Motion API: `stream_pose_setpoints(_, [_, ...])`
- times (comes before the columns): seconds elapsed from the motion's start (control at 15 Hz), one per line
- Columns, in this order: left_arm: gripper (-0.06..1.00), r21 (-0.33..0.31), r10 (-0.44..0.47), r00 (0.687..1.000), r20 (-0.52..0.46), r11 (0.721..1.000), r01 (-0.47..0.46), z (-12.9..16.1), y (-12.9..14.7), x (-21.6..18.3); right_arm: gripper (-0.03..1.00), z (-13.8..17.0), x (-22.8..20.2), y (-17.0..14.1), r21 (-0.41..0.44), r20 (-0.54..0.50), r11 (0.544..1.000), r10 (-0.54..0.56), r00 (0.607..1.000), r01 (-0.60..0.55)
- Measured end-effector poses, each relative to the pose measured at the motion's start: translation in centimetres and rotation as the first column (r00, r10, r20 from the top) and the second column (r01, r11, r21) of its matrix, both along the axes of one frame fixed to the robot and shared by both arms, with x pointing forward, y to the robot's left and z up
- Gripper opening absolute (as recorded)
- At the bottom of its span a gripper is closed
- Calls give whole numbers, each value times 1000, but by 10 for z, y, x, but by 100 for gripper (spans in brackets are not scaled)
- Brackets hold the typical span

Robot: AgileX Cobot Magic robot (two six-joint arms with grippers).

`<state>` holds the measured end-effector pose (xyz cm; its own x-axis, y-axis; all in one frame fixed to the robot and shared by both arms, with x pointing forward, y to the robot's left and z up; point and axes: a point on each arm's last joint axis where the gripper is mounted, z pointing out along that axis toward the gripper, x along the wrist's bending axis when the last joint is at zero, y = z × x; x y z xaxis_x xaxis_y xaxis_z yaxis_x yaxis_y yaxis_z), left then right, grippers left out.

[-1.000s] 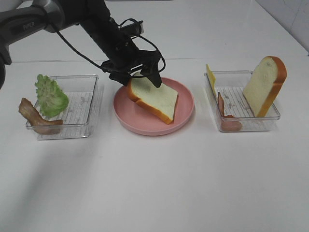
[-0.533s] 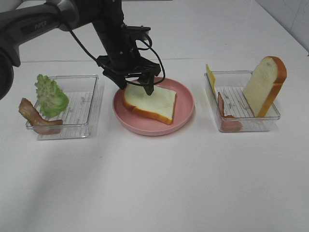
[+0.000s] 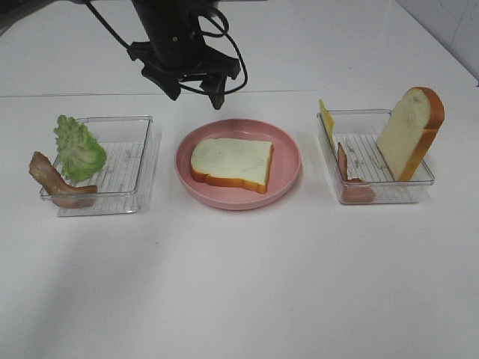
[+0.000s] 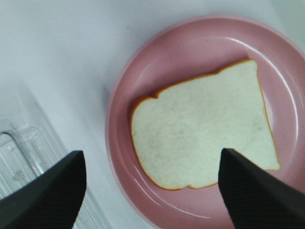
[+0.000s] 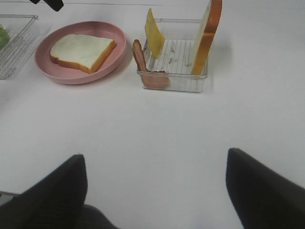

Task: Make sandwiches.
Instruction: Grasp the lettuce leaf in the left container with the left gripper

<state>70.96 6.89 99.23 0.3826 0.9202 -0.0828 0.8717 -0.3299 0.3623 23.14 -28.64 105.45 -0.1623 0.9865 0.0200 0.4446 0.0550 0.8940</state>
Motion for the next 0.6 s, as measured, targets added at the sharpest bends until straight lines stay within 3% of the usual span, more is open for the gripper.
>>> stream_pose_setpoints(0.47, [73,-57,204,976,72,978,-200,49,78,19,76,0,0,0,0,0,1000,0,1000,0])
stream_pose_setpoints(0.6, [73,-47,276,960,57,961,-273,56,117,19,76,0,0,0,0,0,1000,0,1000,0])
